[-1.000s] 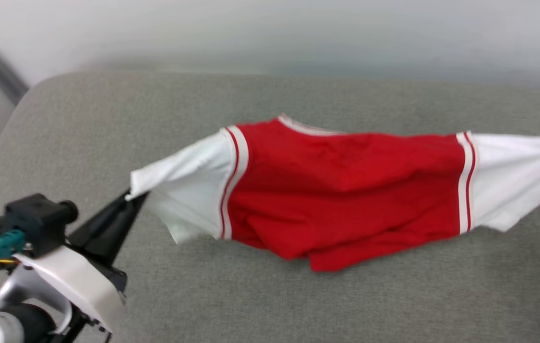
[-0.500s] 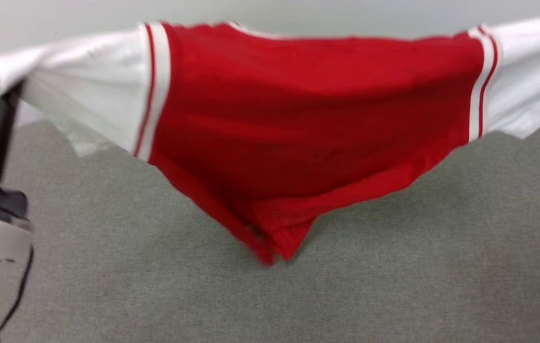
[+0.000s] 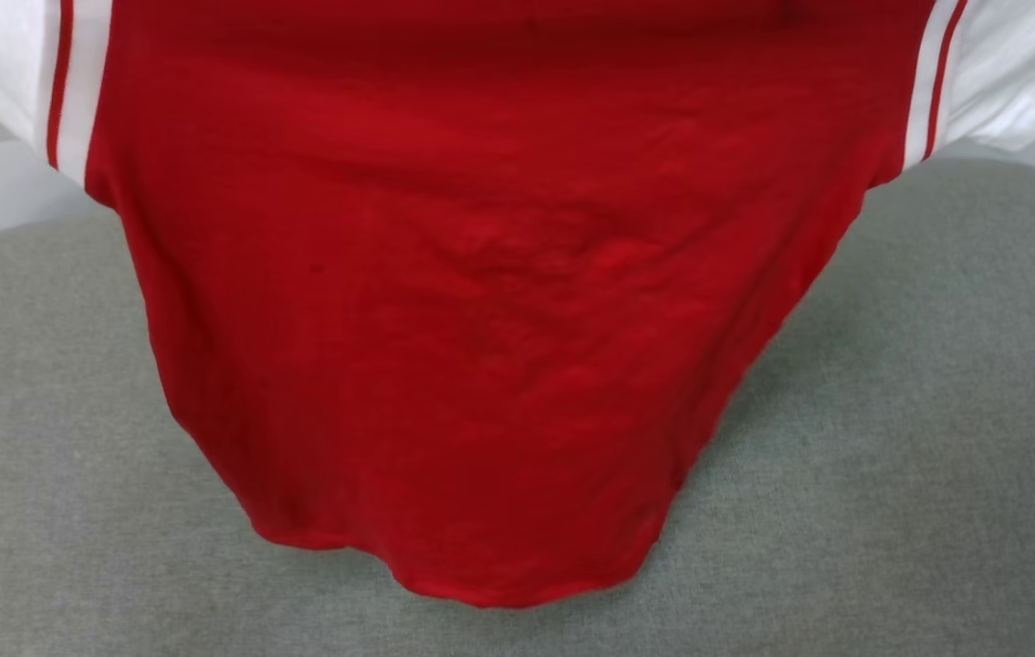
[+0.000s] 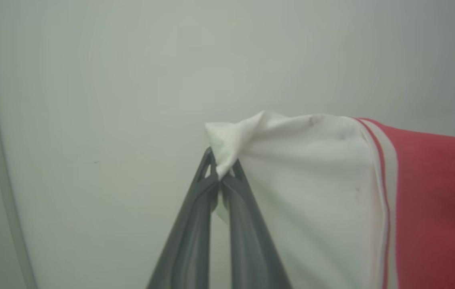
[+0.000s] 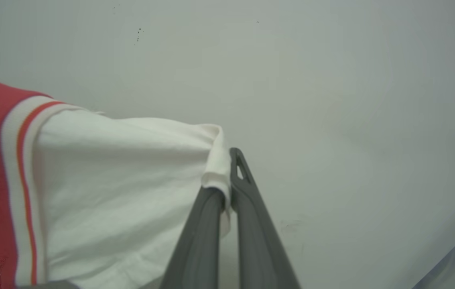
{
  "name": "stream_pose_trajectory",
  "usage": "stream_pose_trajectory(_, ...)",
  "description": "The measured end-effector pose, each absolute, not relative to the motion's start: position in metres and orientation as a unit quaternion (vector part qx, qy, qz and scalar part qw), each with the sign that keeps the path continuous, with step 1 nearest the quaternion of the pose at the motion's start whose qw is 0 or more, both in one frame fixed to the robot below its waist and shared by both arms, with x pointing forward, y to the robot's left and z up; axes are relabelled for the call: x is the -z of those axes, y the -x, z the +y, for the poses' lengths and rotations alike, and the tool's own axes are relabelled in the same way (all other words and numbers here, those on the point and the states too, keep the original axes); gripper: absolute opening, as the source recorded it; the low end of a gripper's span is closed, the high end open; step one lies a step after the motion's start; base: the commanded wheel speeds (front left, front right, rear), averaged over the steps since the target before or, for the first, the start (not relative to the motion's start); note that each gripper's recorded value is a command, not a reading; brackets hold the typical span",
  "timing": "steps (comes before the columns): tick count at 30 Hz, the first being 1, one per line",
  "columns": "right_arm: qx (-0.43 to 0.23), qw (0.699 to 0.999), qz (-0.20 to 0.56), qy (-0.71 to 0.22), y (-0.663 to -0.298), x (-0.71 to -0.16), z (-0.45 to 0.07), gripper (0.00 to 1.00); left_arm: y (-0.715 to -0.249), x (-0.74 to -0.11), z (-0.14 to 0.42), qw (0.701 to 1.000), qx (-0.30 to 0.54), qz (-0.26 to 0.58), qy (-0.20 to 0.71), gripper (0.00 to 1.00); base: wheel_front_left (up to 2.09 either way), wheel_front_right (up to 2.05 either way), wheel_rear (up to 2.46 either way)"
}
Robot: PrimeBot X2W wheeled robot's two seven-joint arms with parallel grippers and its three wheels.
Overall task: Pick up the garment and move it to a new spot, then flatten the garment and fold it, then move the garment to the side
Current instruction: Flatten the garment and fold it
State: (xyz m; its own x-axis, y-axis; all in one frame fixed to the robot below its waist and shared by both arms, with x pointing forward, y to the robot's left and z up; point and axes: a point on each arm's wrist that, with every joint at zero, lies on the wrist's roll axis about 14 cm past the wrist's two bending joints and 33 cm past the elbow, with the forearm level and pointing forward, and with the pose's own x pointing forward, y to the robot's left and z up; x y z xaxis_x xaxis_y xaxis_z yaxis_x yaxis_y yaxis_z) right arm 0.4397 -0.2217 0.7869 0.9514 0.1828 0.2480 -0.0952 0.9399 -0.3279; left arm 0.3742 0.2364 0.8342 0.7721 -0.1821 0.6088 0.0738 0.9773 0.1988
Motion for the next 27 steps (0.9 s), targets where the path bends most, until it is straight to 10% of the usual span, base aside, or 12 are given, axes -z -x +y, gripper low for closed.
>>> stream_pose_trajectory(27, -0.003, 0.960, -0.209, 0.184, -0.679, -0.787, -0.214, 0.00, -0.637, -0.815, 0.262, 0.934, 0.030, -0.348, -0.073, 0.00, 0.00, 0.00, 0.00)
